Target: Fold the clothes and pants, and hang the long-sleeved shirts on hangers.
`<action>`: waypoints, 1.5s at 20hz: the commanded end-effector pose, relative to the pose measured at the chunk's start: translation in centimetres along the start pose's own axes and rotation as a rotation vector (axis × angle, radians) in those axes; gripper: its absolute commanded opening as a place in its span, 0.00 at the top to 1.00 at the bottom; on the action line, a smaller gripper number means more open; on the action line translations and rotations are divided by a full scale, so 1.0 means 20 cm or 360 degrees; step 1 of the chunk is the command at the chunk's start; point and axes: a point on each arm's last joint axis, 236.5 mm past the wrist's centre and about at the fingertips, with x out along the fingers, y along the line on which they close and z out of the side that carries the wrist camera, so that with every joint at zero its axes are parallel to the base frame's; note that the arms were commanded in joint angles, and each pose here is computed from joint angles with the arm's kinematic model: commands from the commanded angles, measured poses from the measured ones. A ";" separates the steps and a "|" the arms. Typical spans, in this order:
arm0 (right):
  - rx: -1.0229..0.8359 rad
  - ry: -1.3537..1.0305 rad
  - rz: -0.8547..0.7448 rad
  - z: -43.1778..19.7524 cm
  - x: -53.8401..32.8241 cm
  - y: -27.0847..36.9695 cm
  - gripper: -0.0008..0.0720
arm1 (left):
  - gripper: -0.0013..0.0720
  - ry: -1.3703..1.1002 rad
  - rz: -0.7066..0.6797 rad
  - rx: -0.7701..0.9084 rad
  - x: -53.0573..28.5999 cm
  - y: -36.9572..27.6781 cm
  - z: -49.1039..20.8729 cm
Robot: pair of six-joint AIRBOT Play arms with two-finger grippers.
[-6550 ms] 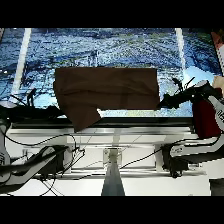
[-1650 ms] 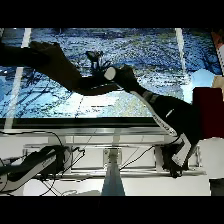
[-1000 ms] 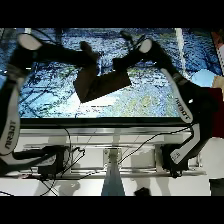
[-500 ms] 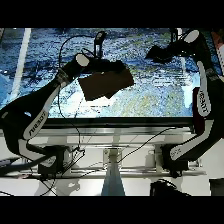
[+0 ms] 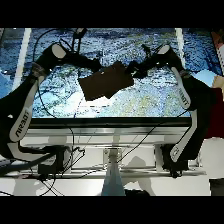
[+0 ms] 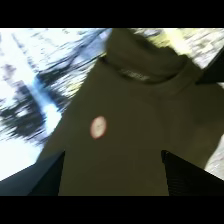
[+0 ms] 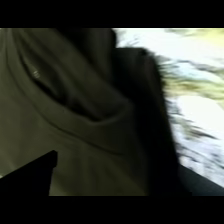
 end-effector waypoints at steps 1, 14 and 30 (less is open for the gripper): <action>-0.0207 0.0155 0.0027 -0.15 0.24 0.19 0.13 | 0.03 0.0139 0.0285 0.0149 -0.23 0.29 -0.09; -0.0235 -0.0447 -0.0770 0.12 -0.74 0.01 0.98 | 0.24 -0.0124 0.0812 0.0532 -0.99 0.32 0.15; 0.2081 -0.1296 -0.1274 -1.34 -2.61 -0.78 0.21 | 0.24 -0.0083 0.0798 0.0521 -0.93 0.34 0.13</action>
